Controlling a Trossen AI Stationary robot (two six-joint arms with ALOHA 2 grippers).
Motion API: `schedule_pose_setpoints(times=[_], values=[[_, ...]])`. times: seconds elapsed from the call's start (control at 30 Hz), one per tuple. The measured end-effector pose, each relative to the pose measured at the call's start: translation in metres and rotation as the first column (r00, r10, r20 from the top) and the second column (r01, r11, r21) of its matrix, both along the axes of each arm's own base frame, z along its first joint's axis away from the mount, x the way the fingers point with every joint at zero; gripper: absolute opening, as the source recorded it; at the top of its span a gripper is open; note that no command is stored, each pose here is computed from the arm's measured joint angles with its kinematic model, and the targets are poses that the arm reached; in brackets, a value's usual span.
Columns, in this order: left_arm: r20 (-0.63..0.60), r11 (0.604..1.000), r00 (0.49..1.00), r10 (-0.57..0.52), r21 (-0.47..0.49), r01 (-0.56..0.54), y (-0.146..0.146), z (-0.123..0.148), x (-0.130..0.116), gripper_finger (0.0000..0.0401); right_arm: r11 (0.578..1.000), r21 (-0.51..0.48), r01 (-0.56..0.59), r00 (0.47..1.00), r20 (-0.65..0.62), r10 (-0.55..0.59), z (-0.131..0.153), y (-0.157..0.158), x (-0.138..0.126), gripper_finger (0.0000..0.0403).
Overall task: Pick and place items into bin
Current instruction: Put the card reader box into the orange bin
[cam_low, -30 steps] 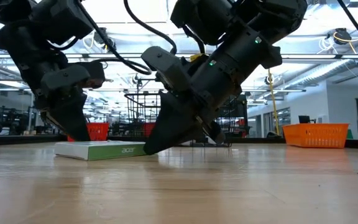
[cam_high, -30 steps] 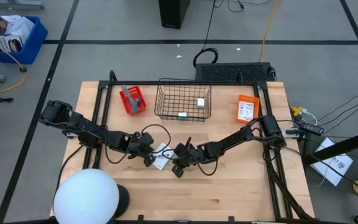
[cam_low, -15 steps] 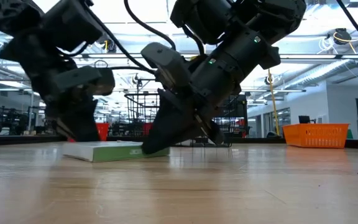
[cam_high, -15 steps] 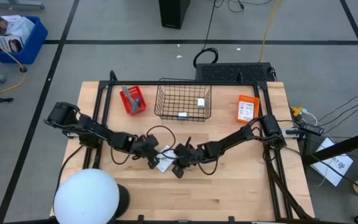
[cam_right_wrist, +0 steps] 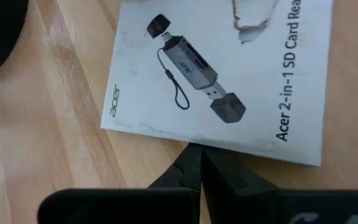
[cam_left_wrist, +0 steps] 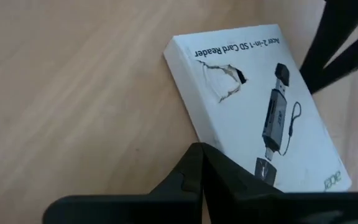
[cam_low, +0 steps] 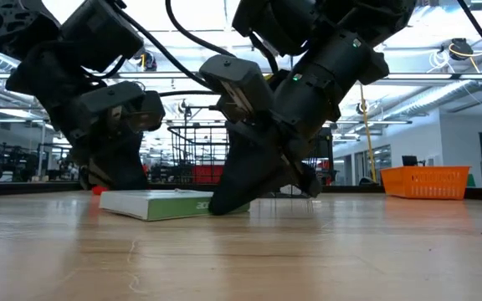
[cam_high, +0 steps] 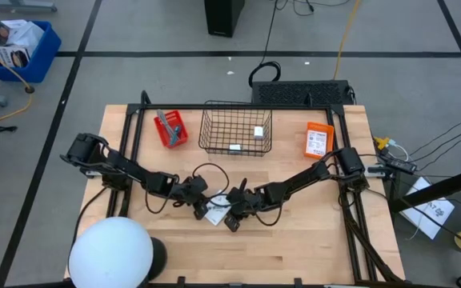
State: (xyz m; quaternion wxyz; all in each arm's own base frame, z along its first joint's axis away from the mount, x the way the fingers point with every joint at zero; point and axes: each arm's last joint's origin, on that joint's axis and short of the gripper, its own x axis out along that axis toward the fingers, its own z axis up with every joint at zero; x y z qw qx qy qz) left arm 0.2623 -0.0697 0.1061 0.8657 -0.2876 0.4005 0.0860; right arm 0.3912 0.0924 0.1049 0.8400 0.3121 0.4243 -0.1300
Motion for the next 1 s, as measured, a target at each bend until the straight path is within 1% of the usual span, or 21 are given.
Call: schedule_pose_setpoints(times=[0.2,0.27,0.37,0.5,0.6,0.67,0.77,0.9,1.0], values=[[0.033,0.998,0.998,-0.061,-0.023,0.062,-0.005,0.002,0.001,0.0016,1.0,-0.019,-0.005,1.0,-0.012,0.005,0.003,0.001,-0.003,0.0],[0.036,0.996,0.996,-0.079,-0.038,0.081,-0.007,0.002,0.001,0.0012,0.998,-0.056,0.002,1.0,0.001,-0.002,0.009,0.006,-0.006,0.0],[0.062,0.993,0.993,-0.101,-0.057,0.104,-0.011,0.005,0.003,0.0004,0.989,-0.143,0.029,0.999,0.024,-0.026,0.021,0.008,-0.011,0.0],[0.111,0.993,0.988,-0.105,-0.051,0.111,-0.013,0.008,0.005,0.0015,0.976,-0.202,0.084,0.995,0.073,-0.071,0.042,0.007,-0.015,0.0],[0.15,0.991,0.982,-0.119,-0.049,0.127,-0.015,0.011,0.007,0.0017,0.976,-0.205,0.073,0.997,0.048,-0.065,0.037,0.008,-0.016,0.0],[0.147,0.993,0.983,-0.108,-0.041,0.115,-0.014,0.011,0.007,0.0012,0.979,-0.196,0.058,0.998,0.027,-0.054,0.033,0.008,-0.017,0.0],[0.145,0.994,0.984,-0.102,-0.031,0.107,-0.014,0.01,0.007,0.0004,0.979,-0.193,0.062,0.998,0.043,-0.055,0.035,0.01,-0.016,0.0],[0.129,0.996,0.988,-0.083,-0.021,0.086,-0.011,0.009,0.007,0.0013,0.981,-0.189,0.04,0.998,0.05,-0.032,0.036,0.016,-0.017,0.0],[0.107,0.998,0.992,-0.067,-0.01,0.068,-0.008,0.007,0.006,0.0013,0.984,-0.175,0.031,0.997,0.075,-0.018,0.04,0.02,-0.017,0.0]])
